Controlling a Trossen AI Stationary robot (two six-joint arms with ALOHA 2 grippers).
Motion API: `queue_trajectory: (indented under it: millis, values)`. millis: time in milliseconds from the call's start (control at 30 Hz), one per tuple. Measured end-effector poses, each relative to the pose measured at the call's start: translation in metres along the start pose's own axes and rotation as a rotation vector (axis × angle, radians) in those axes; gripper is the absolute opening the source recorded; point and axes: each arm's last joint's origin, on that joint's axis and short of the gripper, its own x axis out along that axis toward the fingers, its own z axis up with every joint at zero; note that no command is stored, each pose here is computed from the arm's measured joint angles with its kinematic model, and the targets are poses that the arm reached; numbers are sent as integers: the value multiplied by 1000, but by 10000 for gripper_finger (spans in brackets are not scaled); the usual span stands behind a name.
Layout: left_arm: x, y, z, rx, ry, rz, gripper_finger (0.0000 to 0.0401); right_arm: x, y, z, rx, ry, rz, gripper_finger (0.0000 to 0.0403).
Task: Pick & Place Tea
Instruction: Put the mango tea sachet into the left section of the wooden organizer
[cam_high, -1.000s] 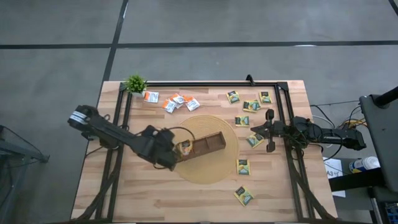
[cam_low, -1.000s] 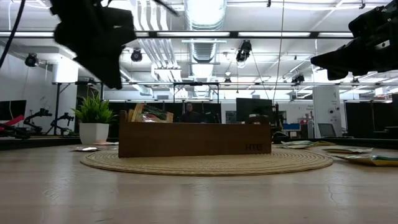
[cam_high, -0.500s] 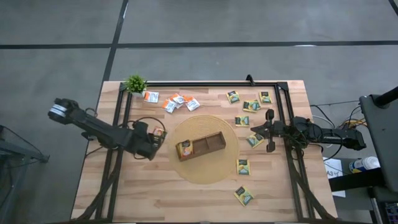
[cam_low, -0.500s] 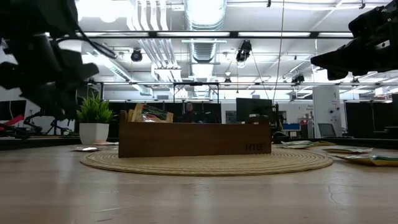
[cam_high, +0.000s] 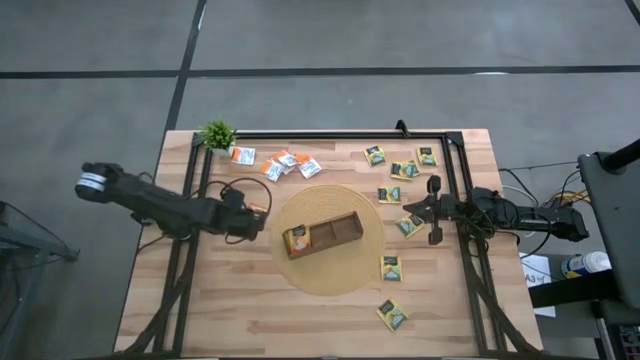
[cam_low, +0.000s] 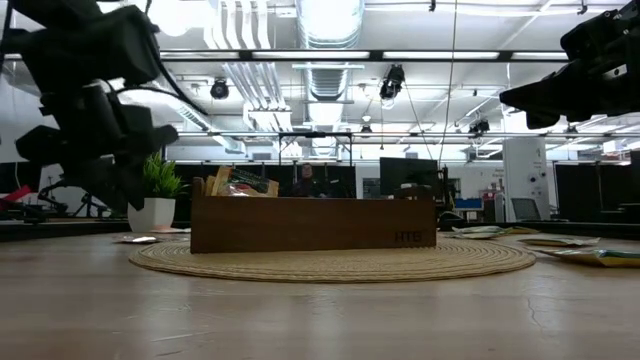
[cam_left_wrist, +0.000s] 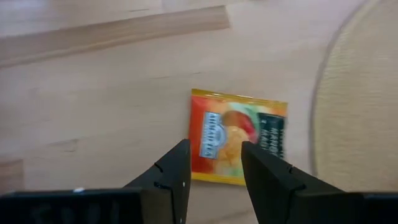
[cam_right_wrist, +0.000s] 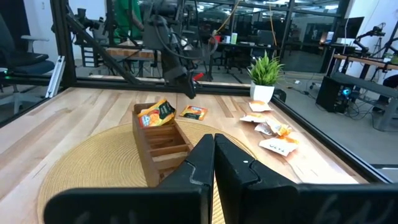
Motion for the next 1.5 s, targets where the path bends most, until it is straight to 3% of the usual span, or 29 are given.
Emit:
queue_trajectory:
  millis: [833,967,1167,1500]
  values:
    - [45,-8,5,45,157,141,133,0,0,0,0,1,0,9]
    - [44,-8,5,58,165,131,103,0,0,0,0,0,0,9]
    - [41,-10,6,135,174,107,17,0,0,0,0,0,0,9]
    - [26,-27,10,215,141,24,12,0,0,0,0,1,0,9]
